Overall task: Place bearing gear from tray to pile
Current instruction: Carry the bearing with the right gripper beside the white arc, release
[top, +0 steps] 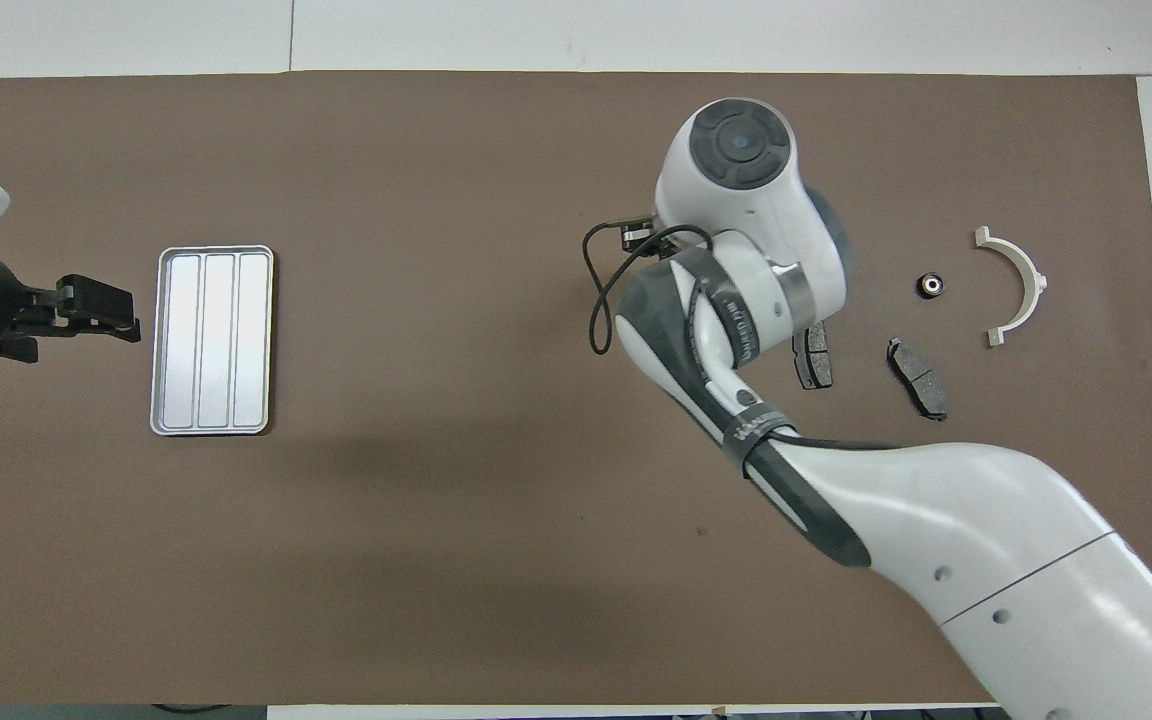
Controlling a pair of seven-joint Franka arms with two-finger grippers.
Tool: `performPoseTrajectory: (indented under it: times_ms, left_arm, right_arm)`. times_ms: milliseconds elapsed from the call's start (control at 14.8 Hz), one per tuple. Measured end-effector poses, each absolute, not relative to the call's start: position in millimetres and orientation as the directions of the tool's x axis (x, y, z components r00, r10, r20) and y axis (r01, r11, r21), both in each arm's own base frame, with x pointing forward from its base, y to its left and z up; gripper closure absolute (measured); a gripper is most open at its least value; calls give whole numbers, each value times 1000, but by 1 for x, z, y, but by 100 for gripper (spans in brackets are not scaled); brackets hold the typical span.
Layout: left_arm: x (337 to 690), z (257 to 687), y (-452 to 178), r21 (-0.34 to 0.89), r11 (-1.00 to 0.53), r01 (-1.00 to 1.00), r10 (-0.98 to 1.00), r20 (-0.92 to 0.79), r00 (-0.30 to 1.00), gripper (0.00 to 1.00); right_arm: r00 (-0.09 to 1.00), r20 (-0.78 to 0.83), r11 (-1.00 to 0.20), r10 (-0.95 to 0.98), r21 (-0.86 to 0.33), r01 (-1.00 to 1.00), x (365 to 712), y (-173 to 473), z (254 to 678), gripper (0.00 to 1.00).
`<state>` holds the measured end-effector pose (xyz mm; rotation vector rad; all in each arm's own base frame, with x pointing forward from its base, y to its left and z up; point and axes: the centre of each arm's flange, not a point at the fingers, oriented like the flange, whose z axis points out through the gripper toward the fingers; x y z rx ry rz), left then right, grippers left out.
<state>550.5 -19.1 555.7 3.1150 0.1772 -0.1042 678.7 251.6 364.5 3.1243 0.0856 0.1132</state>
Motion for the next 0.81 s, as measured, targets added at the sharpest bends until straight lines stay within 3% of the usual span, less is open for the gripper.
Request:
performPoseTrajectory:
  times_ms: [405,810]
  left_arm:
    - [552,562,-19,18,-999,42,41,-48,998,0]
    - [552,563,-19,18,-1000,-7,-8,-49,999,0]
  right_arm:
    - [981,11,-981,192,40,191,704,108,367,78]
    - [968,-3,-968,250,36,250,682,38,318,78]
